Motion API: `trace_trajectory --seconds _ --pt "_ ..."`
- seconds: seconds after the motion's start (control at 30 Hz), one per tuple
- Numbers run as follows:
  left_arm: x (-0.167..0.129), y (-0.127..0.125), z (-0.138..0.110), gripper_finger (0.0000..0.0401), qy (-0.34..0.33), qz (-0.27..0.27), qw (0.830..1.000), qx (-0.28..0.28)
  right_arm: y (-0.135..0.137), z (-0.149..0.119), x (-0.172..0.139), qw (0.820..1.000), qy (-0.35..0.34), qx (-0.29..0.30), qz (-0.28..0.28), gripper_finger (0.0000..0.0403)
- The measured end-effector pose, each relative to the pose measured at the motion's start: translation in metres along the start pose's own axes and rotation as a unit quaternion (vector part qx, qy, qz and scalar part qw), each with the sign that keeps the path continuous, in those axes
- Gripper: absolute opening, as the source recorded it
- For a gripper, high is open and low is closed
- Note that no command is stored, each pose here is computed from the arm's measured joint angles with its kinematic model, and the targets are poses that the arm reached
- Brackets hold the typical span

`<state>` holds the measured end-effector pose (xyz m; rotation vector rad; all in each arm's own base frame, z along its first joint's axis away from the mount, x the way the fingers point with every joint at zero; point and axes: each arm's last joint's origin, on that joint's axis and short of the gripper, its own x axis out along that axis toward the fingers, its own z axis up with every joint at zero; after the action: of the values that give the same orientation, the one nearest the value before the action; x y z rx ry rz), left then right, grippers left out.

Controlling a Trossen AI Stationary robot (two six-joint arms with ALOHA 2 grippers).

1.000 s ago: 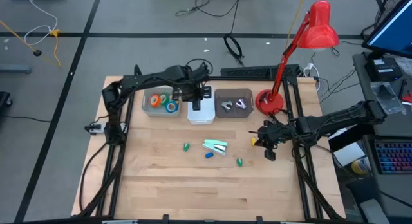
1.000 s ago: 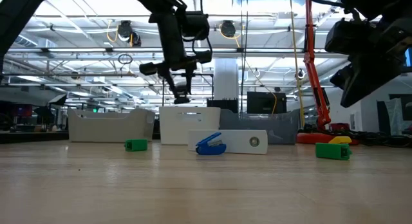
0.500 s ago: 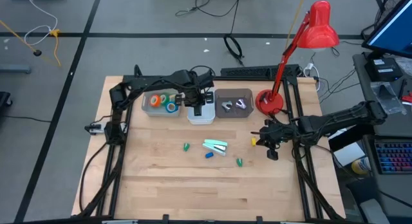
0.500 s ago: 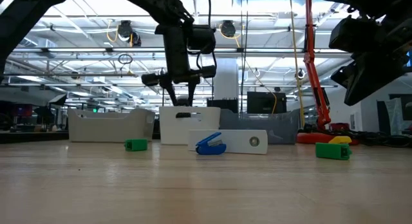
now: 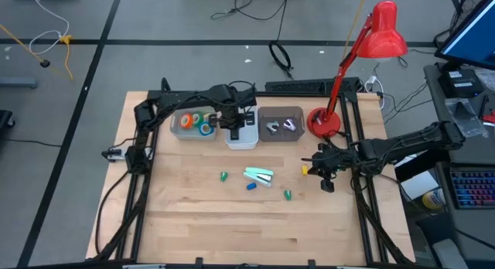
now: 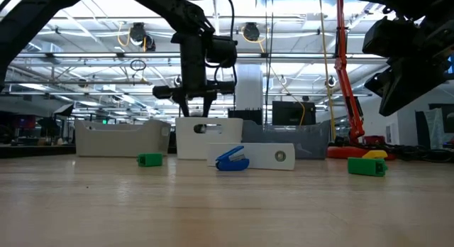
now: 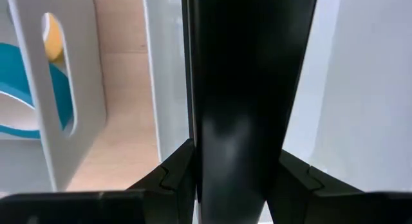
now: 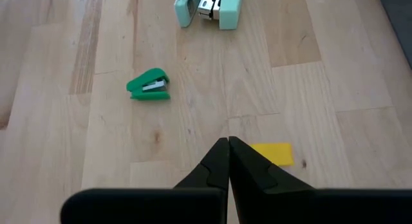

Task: Pick and place Stapler, Stapler remover, tape
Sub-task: Put the black stapler into the white bin

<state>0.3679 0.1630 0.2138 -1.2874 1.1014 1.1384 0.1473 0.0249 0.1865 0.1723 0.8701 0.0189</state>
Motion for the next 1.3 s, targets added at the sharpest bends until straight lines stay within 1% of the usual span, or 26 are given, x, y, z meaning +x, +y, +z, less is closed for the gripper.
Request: trace_trajectory --seconds 0.6,1.03,1.3 --pt "0.000 0.001 0.001 0.0139 -0.013 0.007 1.000 0.005 0.000 0.000 0.000 1.000 0.000 0.000 0.000 0.0001" --pt "0.000 -0.002 -0.003 0.0139 -0.025 0.008 1.000 0.006 0.000 0.000 0.000 1.000 0.000 0.000 0.000 0.0001" --pt "0.015 -0.005 -0.005 0.0139 -0.012 0.024 0.999 0.017 0.000 0.000 0.000 1.000 -0.001 0.006 0.000 0.0001"
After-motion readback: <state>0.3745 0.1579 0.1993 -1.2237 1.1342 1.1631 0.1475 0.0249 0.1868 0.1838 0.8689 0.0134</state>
